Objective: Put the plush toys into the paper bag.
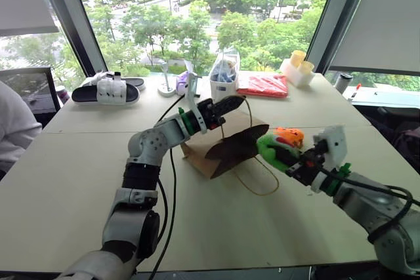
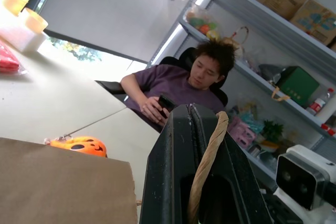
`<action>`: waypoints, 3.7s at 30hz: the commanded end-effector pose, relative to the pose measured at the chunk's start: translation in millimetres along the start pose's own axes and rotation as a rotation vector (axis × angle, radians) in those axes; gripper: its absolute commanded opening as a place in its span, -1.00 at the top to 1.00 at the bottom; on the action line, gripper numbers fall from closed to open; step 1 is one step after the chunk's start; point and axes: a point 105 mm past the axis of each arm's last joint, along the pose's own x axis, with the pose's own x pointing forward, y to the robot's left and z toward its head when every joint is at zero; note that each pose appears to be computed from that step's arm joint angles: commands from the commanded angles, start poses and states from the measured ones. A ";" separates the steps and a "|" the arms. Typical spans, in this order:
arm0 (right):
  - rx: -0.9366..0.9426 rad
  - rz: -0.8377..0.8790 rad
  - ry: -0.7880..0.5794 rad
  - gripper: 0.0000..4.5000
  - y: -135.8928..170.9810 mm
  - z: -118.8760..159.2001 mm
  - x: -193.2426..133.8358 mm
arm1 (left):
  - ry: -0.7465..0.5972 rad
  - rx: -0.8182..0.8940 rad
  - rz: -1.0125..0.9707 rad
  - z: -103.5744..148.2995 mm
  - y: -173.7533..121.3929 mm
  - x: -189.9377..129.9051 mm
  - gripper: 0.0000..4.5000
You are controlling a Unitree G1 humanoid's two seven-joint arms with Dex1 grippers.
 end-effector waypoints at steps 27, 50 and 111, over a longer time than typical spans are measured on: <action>-0.339 0.092 0.073 -0.47 0.4 -17.1 124.1 | -0.076 0.005 -0.044 14.2 -24.7 -0.5 1.00; -0.160 -0.558 -0.034 -0.96 -146.5 11.3 15.1 | -0.096 0.015 0.002 16.1 -9.5 2.7 1.00; -0.021 -0.058 -0.070 1.00 -20.4 17.0 38.1 | -0.161 -0.036 -0.045 33.6 -21.9 6.9 1.00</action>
